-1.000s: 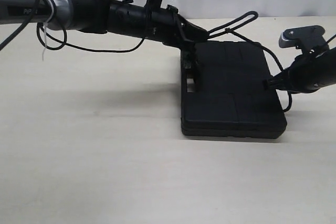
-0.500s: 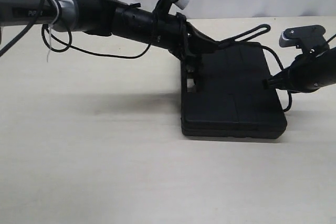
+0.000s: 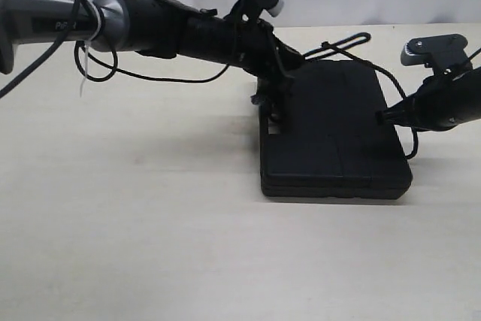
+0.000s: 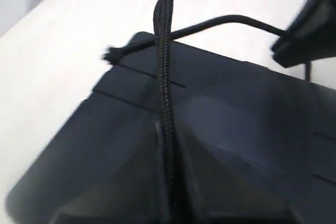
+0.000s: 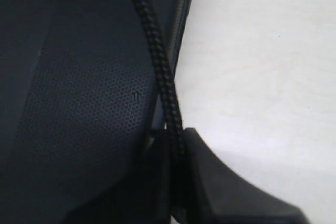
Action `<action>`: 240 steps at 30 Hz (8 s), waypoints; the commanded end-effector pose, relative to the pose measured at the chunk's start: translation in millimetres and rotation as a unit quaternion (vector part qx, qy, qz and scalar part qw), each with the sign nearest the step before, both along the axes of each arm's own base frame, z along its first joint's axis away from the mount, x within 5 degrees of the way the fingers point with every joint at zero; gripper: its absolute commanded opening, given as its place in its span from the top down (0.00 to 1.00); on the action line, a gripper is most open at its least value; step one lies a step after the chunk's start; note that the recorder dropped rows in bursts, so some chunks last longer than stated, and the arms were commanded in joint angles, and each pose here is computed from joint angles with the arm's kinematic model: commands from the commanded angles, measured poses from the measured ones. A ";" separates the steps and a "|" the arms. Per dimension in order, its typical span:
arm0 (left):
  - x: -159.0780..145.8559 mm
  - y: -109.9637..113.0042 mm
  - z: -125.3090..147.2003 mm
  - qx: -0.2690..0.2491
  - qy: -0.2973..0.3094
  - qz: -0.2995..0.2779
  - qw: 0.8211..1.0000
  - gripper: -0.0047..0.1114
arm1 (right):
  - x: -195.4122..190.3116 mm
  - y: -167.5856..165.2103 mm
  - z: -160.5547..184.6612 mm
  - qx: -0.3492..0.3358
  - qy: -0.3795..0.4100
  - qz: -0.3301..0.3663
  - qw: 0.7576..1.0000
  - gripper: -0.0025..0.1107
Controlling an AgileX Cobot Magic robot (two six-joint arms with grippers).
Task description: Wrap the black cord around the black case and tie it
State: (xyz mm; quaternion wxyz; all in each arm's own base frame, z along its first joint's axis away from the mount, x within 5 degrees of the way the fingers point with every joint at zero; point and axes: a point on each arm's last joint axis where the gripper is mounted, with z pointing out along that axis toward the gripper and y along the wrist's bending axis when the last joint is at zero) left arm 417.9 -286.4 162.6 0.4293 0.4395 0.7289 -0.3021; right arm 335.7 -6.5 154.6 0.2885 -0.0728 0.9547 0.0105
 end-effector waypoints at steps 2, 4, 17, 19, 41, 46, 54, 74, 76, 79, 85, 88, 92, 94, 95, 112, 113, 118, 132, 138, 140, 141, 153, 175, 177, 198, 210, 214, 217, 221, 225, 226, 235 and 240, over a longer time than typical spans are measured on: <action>9.8 10.8 13.5 -0.040 0.008 0.038 0.998 0.96 | 1.1 -0.7 0.5 0.002 -0.006 -0.006 1.000 0.94; 12.5 11.7 11.2 -0.014 -0.013 0.055 0.998 0.96 | 1.4 -0.8 0.7 0.002 -0.007 -0.007 1.000 0.94; 3.7 4.2 13.5 -0.028 -0.018 0.001 0.999 0.96 | 4.8 -2.4 3.0 0.007 -0.029 -0.030 0.999 0.94; 4.8 5.0 13.1 -0.023 -0.021 0.007 0.999 0.96 | 4.8 -2.4 3.0 0.007 -0.029 -0.030 0.999 0.94; 7.3 14.5 20.0 -0.073 -0.002 -0.014 0.997 0.96 | 7.1 -3.8 -3.0 0.001 -0.033 -0.033 0.999 0.94; 7.4 20.1 20.4 -0.076 0.000 -0.033 0.997 0.96 | 8.0 -4.0 -3.1 0.000 -0.035 -0.033 0.999 0.94; 2.4 16.5 18.0 -0.058 -0.006 -0.058 0.997 0.96 | 8.7 -4.6 -0.2 -0.003 -0.045 -0.035 0.998 0.94; -36.3 -18.6 3.5 0.055 -0.091 -0.220 0.970 0.96 | 10.1 -5.4 0.9 -0.001 -0.054 -0.044 0.998 0.94; -38.8 -22.0 2.7 0.061 -0.096 -0.224 0.968 0.96 | 10.1 -5.4 0.9 0.000 -0.054 -0.047 0.997 0.94; -42.1 -30.5 3.8 0.058 -0.105 -0.217 0.969 0.96 | 9.1 -4.7 0.1 0.007 -0.046 -0.050 0.998 0.94; -39.2 -42.5 7.0 0.046 -0.109 -0.148 0.982 0.91 | 6.3 -3.0 -2.0 0.009 -0.027 -0.038 0.999 0.94; -42.8 -45.8 6.5 0.050 -0.112 -0.158 0.980 0.78 | 6.3 -3.0 -2.0 0.007 -0.027 -0.034 0.999 0.94; -47.8 -45.7 3.0 0.065 -0.118 -0.194 0.972 0.57 | 6.4 -3.1 -1.9 0.007 -0.028 -0.035 0.999 0.94; -46.9 -46.0 1.5 0.080 -0.128 -0.190 0.970 0.50 | 6.4 -3.1 -1.9 0.007 -0.028 -0.035 0.999 0.94; -44.9 -45.8 1.7 0.080 -0.129 -0.178 0.972 0.48 | 6.4 -3.1 -1.9 0.007 -0.028 -0.035 0.999 0.94; -13.2 -47.3 35.3 0.119 -0.259 -0.091 0.954 0.46 | 7.9 2.9 -0.9 -0.032 -0.041 0.023 0.998 0.94; -14.3 -50.0 39.3 0.112 -0.264 -0.100 0.953 0.46 | 9.5 11.6 0.3 -0.048 -0.053 0.050 0.996 0.94; -19.9 -54.8 5.6 0.258 -0.354 -0.204 0.875 0.46 | 12.2 43.7 4.3 -0.066 -0.087 0.101 0.989 0.94; -15.0 -74.4 3.5 0.301 -0.414 -0.025 0.859 0.96 | 11.0 45.4 3.3 -0.088 -0.086 0.133 0.983 0.86; -13.7 -73.1 4.4 0.297 -0.405 -0.004 0.865 0.96 | 10.1 45.2 6.2 -0.087 -0.087 0.134 0.983 0.53; -13.7 -73.1 4.4 0.295 -0.403 -0.003 0.866 0.96 | 7.9 45.1 11.7 -0.087 -0.087 0.141 0.982 0.47; -13.7 -73.1 4.4 0.295 -0.403 -0.003 0.866 0.96 | 5.8 45.5 17.6 -0.085 -0.089 0.144 0.982 0.46; -13.8 -73.2 4.3 0.295 -0.402 -0.004 0.867 0.96 | -26.5 23.0 82.5 -0.046 -0.151 0.074 0.985 0.47; -57.8 -89.3 49.0 0.171 -0.327 -0.180 0.912 0.96 | 11.6 38.0 37.6 -0.071 -0.218 0.017 0.973 0.68; -57.7 -88.8 52.2 0.170 -0.331 -0.176 0.911 0.96 | 11.0 38.1 36.8 -0.071 -0.215 0.019 0.974 0.93; -65.7 -56.4 28.1 0.308 -0.138 -0.206 0.919 0.49 | -6.9 20.9 88.8 0.023 -0.253 -0.069 0.965 0.94; -55.3 -76.1 -24.3 0.264 -0.135 -0.150 0.943 0.85 | -19.9 18.1 104.8 0.018 -0.259 -0.054 0.964 0.94; -48.6 -64.4 -27.3 0.291 -0.132 -0.159 0.934 0.96 | -22.7 -10.7 89.3 -0.001 -0.257 -0.109 0.960 0.94; -37.8 -45.9 -31.3 0.326 -0.106 -0.141 0.929 0.96 | -29.1 -38.2 78.8 -0.006 -0.241 -0.160 0.957 0.94; -33.0 -35.2 -33.2 0.332 -0.080 -0.135 0.930 0.96 | -23.0 -53.6 55.2 -0.017 -0.218 -0.188 0.958 0.94; -34.5 -35.2 -33.7 0.330 -0.071 -0.138 0.931 0.96 | -19.3 -80.9 20.0 -0.033 -0.176 -0.230 0.956 0.94; -35.3 -36.3 -33.6 0.328 -0.070 -0.138 0.932 0.96 | -21.7 -94.4 13.2 -0.035 -0.166 -0.252 0.953 0.94; -39.8 -44.0 -31.6 0.304 -0.075 -0.151 0.938 0.96 | -23.0 -116.6 -0.5 -0.041 -0.173 -0.301 0.937 0.94; -25.0 -38.2 -27.4 0.284 -0.089 -0.091 0.950 0.96 | -19.8 -122.3 5.4 -0.050 -0.222 -0.325 0.918 0.94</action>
